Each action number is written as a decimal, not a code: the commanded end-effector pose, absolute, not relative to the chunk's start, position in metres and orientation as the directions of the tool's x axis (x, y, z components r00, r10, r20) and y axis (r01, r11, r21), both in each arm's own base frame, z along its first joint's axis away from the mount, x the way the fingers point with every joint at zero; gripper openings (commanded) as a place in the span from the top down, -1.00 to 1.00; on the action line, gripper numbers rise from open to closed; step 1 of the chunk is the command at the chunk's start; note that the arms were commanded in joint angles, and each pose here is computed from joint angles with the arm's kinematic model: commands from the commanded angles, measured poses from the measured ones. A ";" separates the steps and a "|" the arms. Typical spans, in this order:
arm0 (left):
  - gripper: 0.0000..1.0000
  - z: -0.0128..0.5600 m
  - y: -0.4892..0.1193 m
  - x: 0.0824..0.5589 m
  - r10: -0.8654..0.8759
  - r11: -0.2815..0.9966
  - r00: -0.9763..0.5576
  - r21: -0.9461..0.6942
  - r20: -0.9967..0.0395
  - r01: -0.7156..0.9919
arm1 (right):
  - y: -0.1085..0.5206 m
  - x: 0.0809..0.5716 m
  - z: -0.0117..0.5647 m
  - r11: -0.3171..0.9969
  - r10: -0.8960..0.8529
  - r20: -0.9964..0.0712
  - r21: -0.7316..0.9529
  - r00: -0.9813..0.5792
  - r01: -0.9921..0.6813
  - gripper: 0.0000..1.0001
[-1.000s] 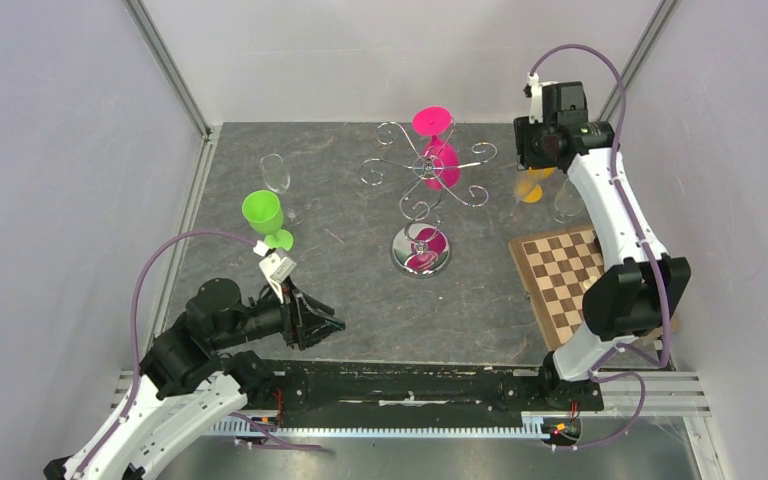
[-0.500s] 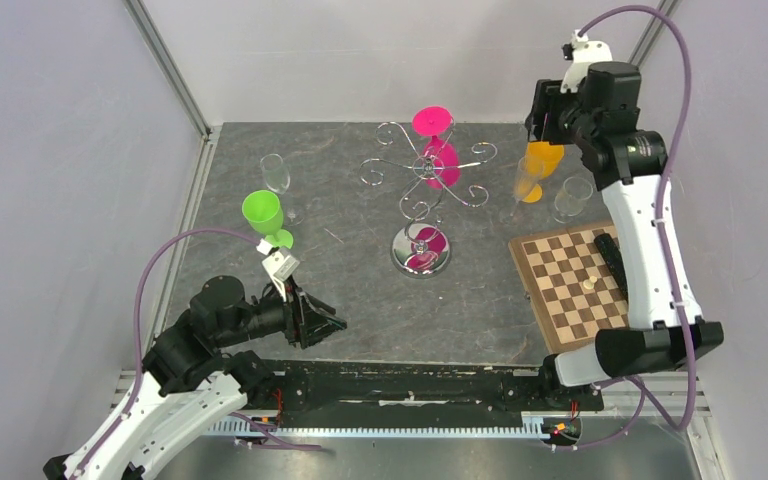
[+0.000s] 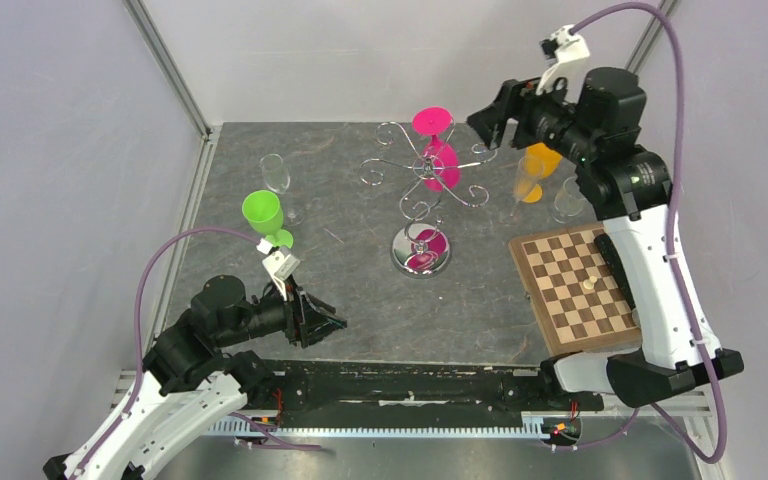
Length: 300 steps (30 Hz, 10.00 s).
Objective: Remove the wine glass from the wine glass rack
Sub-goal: Place the wine glass at the center of the board, then adjust the wine rack at the center of the board, then pick up the wine glass from the wine rack.
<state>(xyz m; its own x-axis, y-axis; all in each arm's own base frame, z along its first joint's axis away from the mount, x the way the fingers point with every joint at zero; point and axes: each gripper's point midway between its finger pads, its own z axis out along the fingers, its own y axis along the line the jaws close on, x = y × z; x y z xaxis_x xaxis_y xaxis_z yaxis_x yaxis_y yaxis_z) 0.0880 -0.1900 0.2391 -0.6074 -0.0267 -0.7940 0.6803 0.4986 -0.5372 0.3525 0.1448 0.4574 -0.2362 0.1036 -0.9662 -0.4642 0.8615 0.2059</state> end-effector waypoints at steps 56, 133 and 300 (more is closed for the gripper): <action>-0.14 0.254 -0.191 0.088 -0.072 0.470 -0.577 -0.538 -0.814 0.700 | 0.258 0.347 0.383 0.971 0.098 -0.972 0.141 -0.214 -0.193 0.05; -0.14 0.279 -0.196 0.100 -0.155 0.488 -0.622 -0.607 -0.767 0.627 | 0.277 0.300 0.381 0.504 -0.123 -0.987 -0.151 0.102 -0.850 0.76; 0.95 0.397 -0.250 0.313 -0.392 0.213 -0.803 -0.893 -0.450 0.396 | 0.148 0.208 0.428 0.796 0.012 -0.987 -0.087 0.160 -0.600 -0.97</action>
<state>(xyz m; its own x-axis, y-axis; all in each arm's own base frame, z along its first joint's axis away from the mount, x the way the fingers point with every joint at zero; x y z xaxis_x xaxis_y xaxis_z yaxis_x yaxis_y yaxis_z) 0.3381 -0.2558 0.3810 -0.8414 -0.4218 -0.3378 0.2799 0.1944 -0.9401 0.2086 0.1506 0.4209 0.1458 0.0026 -0.9893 -0.6097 0.7878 -0.0878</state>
